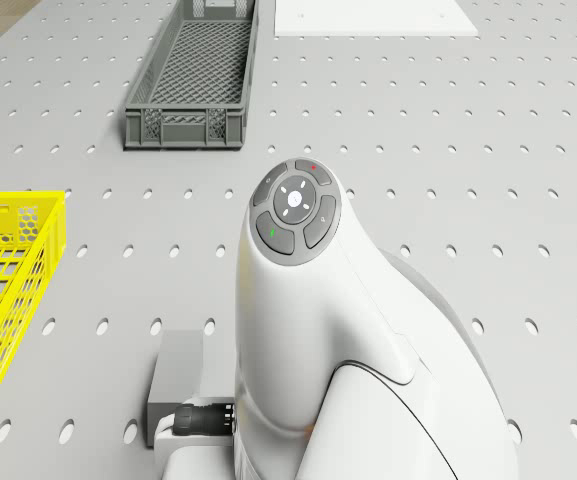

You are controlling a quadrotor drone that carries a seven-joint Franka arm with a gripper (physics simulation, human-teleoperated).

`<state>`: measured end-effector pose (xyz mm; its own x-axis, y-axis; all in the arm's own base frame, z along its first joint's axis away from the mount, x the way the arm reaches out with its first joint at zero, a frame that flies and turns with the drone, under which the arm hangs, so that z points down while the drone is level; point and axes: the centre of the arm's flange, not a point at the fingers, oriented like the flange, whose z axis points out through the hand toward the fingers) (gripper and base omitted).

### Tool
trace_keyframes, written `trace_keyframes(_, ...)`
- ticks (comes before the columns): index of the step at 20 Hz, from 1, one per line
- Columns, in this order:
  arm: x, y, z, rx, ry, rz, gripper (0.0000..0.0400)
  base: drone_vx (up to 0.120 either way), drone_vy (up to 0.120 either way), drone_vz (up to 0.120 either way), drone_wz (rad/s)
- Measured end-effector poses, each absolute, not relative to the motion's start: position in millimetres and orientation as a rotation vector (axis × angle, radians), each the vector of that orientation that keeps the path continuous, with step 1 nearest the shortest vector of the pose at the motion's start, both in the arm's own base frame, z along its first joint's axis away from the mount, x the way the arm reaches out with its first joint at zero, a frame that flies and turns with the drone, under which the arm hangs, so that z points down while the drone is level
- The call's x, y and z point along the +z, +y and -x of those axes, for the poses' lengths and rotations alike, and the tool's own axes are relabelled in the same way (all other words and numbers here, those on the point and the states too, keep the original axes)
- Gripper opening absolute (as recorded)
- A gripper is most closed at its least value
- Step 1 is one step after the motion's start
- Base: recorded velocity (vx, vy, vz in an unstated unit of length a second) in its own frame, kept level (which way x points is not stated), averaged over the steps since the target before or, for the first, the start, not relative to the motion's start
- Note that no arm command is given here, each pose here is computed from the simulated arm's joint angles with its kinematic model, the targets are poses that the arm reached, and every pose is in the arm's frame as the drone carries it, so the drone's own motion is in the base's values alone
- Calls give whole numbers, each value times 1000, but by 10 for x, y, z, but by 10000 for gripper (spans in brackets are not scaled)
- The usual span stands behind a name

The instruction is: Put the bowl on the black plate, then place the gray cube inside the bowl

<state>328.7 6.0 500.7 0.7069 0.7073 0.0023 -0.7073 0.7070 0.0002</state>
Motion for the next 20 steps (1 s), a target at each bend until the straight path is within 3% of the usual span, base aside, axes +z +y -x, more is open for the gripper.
trace_keyframes(20,5007,60,-3287,786,-2,-1,100,-120,120,0,0)
